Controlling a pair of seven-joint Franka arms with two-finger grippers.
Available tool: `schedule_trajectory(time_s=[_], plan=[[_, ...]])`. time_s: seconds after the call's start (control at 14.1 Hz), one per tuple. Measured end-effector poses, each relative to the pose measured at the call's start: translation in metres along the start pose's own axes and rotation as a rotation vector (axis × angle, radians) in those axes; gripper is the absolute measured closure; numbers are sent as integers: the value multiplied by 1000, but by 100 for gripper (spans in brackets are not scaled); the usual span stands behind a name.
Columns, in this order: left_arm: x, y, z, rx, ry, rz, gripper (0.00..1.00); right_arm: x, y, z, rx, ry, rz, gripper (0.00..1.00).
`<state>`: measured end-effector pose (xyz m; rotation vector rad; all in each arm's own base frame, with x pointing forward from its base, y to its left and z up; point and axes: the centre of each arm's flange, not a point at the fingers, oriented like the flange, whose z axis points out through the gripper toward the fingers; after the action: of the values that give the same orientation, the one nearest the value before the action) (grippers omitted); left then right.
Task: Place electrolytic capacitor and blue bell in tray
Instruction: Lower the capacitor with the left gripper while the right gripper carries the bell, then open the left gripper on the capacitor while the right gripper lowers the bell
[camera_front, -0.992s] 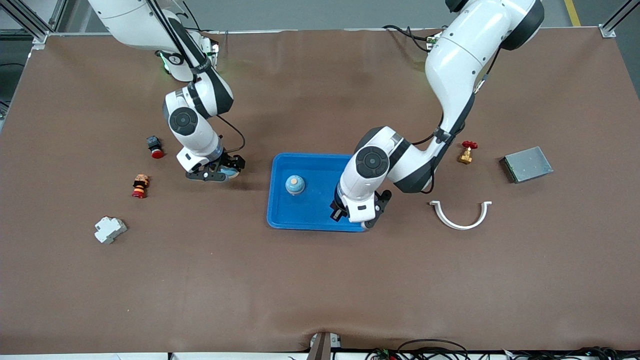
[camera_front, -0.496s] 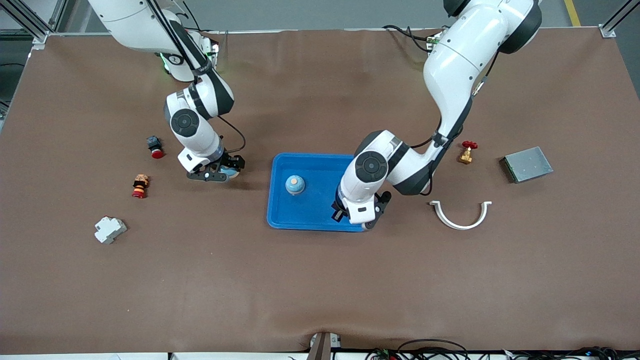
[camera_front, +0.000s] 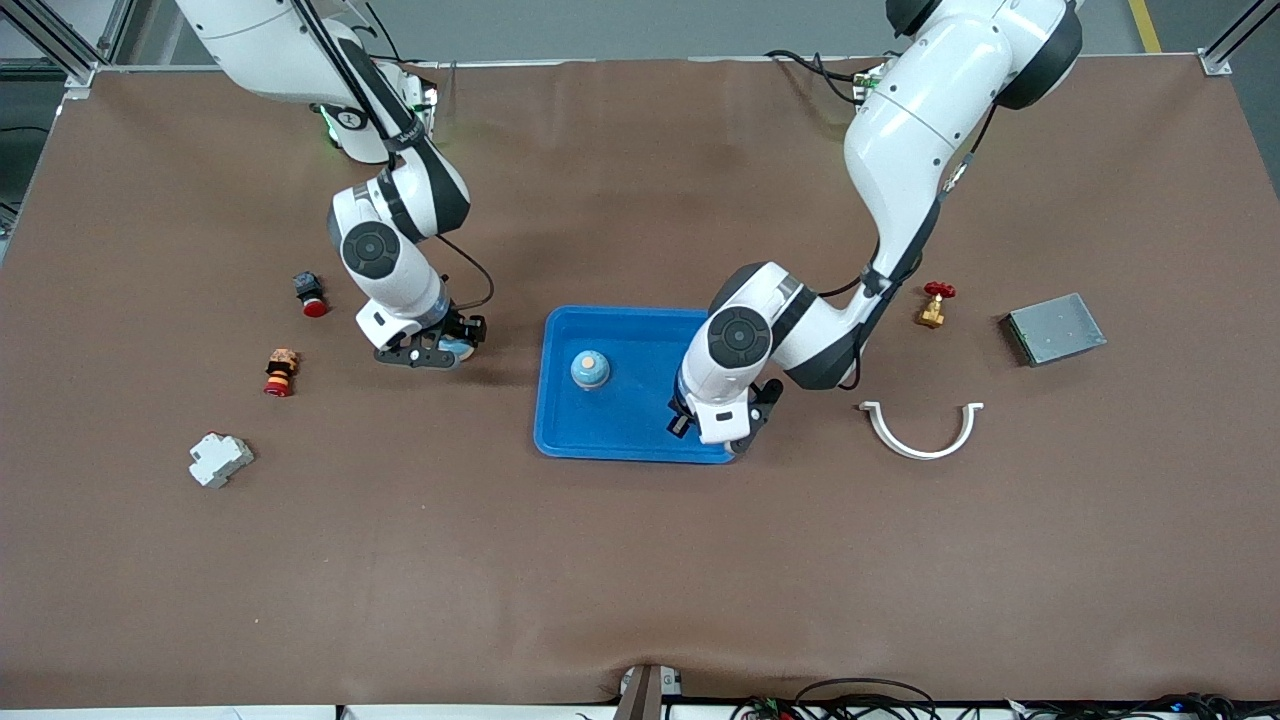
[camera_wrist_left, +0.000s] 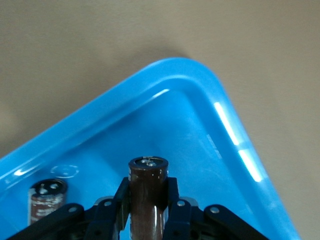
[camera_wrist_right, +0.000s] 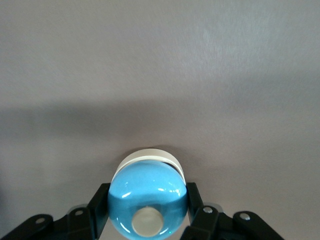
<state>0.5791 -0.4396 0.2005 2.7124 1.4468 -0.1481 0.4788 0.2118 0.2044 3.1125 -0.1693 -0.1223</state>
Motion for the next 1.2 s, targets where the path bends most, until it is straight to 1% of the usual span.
schedule_trajectory(time_s=[0.14,0.21,0.35,0.42,0.57,0.85,1.06,1.2], plan=[[2,-4,3,32,5,-2,67,24,-26,-44,-4,-11,35,35],[3,-5,4,42,7,-4,67,34,-39,-66,9,-7,51,35],[5,-6,6,50,9,-5,67,48,-63,-95,63,1,83,35],[5,-7,6,54,10,-6,67,55,-72,-100,80,4,98,35],[7,-8,9,63,12,-7,67,68,-93,-96,90,2,138,35],[8,-10,10,68,14,-9,67,88,-146,-75,85,-23,202,35],[8,-10,11,69,14,-8,67,96,-169,-57,86,-28,216,35],[8,-10,11,69,14,-8,67,99,-179,-45,73,-22,226,35]])
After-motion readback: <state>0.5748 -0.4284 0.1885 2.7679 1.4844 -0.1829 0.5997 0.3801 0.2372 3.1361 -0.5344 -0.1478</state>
